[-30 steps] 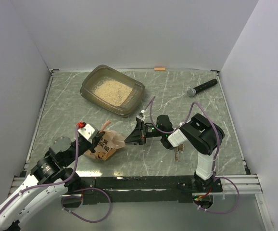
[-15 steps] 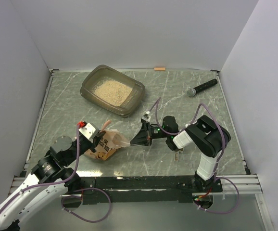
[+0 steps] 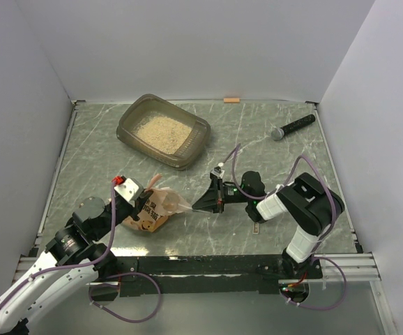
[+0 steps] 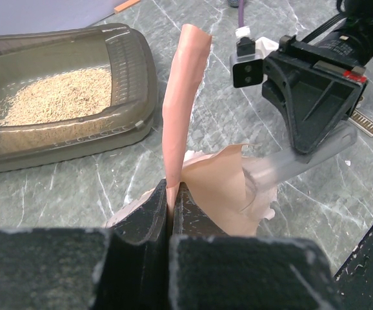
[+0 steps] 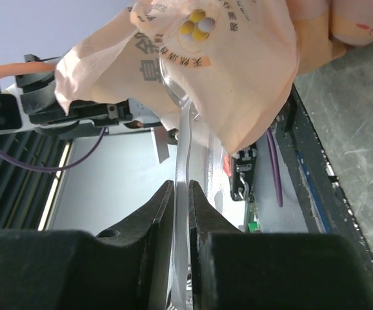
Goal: Fill the litter box with clean litter
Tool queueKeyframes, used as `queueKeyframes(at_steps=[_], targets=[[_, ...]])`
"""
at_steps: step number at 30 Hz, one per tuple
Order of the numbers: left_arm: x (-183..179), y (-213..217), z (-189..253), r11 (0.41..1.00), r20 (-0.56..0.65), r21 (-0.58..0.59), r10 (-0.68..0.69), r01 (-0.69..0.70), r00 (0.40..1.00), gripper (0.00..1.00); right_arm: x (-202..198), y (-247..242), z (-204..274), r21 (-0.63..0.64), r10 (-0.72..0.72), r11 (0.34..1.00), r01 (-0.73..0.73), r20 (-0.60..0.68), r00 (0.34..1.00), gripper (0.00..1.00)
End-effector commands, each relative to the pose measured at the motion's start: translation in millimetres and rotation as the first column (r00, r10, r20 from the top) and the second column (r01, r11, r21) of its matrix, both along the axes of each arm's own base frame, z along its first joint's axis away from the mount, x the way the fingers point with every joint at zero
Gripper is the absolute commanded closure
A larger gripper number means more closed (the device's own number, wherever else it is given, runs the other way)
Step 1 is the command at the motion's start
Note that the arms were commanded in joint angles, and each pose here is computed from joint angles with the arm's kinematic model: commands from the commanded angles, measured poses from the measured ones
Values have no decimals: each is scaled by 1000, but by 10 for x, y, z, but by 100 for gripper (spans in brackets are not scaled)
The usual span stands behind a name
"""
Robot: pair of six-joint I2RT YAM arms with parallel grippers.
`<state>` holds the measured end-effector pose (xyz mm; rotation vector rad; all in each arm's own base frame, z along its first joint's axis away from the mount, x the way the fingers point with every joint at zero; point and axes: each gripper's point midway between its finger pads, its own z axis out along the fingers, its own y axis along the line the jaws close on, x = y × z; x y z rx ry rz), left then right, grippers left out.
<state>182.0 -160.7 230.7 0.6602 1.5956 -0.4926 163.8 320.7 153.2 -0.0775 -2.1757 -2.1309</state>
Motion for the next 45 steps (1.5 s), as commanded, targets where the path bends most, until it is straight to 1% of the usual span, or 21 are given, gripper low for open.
queueKeyframes(at_steps=[1, 7, 11, 14, 19, 28, 39, 45], targets=[[2, -46, 237, 997, 54, -79, -8, 13, 999, 99, -18, -106, 713, 251, -110, 967, 38, 279, 954, 100], [-15, -43, 250, 996, 57, -85, -13, 17, 998, 99, -25, -176, 780, 271, -166, 957, 101, 228, 959, 100], [-29, -51, 257, 996, 61, -87, -22, 27, 998, 99, -6, -223, 743, 265, -212, 950, 167, 149, 966, 100], [-34, -49, 264, 996, 65, -90, -23, 29, 998, 99, -11, -242, 748, 267, -225, 946, 186, 123, 967, 100], [-48, -41, 288, 995, 73, -97, -24, 31, 997, 99, -58, -230, 893, 300, -216, 940, 163, 152, 964, 100], [-48, -38, 280, 995, 69, -96, -23, 29, 997, 99, -142, -282, 933, 295, -212, 943, 153, 179, 961, 100], [-62, -24, 326, 994, 84, -107, -22, 31, 996, 99, -198, -395, 995, 281, -269, 935, 217, 160, 950, 100], [-65, -18, 336, 993, 86, -111, -20, 29, 996, 99, -235, -427, 1024, 252, -284, 939, 232, 193, 939, 100]])
